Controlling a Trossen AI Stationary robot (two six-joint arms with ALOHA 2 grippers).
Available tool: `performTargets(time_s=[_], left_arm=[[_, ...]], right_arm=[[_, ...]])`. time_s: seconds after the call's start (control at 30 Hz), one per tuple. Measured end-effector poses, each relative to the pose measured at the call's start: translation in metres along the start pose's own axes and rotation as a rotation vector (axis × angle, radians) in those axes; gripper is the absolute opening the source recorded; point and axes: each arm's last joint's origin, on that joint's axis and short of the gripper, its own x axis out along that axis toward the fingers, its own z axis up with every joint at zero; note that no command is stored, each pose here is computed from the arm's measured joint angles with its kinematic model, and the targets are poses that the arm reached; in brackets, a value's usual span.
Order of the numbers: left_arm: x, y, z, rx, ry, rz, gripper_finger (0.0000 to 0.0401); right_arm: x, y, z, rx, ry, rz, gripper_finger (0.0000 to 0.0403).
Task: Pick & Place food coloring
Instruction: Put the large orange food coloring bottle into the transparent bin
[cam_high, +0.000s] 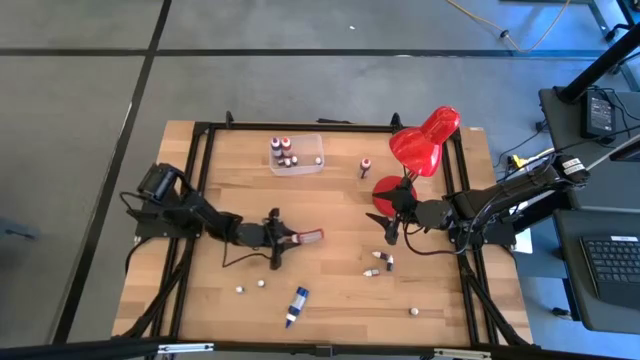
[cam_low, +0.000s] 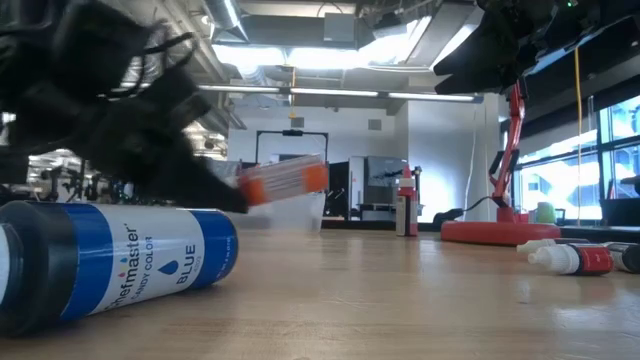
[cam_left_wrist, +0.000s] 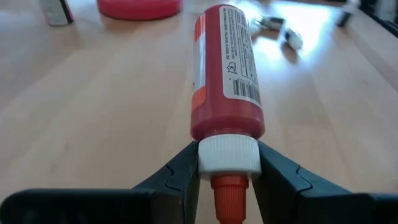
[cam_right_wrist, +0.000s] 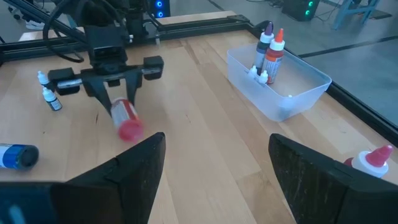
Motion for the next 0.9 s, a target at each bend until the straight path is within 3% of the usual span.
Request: performTargets(time_s=[0.23,0.33,0.63,0.9], left_arm=[[0.034,0.004,0.043,-0.04,-0.03,0.105,0.0115],[0.042,0.006,0.068,-0.006,0.003,0.153,0.0114],[0.031,0.026,0.162,0.143,0.333,0.399,0.0116],[0.0,0.051,0.245,0.366,0.618,0.505,0.0116]], right_arm=[[0.0,0.0,0.0,0.0,0.001,0.001,0.0289],[0.0,0.001,0.0,0.0,0.009,0.031,0.0289],[-0.001,0.006,-0.002,0.002,0.058,0.2,0.0289],[-0.001,0.006,-0.002,0.002,0.06,0.204,0.0289]])
